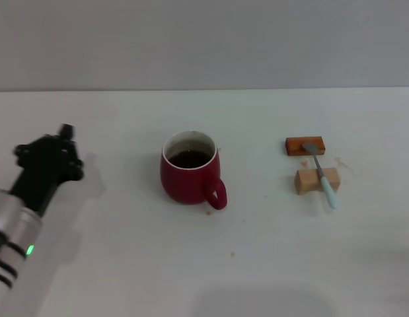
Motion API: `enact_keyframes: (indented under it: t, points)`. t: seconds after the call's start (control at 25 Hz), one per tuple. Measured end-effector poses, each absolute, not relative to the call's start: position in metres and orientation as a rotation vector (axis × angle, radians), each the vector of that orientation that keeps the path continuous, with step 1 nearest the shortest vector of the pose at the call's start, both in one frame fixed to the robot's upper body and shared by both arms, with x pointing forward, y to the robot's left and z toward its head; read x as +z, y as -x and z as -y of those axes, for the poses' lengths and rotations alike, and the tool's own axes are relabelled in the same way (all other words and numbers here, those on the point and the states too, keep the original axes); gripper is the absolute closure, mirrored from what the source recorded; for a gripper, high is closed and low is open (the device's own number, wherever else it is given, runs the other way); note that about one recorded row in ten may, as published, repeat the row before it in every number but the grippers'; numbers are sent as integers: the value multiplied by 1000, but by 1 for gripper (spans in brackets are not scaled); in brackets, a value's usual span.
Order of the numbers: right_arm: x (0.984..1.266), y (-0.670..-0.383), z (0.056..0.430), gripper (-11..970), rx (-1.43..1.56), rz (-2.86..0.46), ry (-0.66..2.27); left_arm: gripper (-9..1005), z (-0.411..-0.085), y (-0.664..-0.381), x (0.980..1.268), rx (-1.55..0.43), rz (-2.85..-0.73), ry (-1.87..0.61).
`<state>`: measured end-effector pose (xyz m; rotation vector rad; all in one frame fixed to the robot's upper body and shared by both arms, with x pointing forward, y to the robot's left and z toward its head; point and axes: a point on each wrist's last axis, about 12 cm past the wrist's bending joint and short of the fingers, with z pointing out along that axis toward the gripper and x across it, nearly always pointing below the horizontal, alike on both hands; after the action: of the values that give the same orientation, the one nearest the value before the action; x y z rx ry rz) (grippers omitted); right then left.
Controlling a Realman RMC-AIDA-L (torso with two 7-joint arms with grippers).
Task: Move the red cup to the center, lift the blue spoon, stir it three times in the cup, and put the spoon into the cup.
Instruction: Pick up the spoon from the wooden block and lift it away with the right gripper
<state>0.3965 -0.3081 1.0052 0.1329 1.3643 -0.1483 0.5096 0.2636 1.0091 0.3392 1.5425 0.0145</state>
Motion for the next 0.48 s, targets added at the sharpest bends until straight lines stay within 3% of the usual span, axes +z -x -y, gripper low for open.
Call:
enact_keyframes:
  t: [0.2, 0.48]
  points:
    - [1004, -396, 296, 206, -76, -1374, -58, 892, -292, -488, 1011, -9, -1494, -106]
    - [1003, -398, 278, 206, 29, -1389, 17, 887, -307, -477, 1008, 31, -1500, -50]
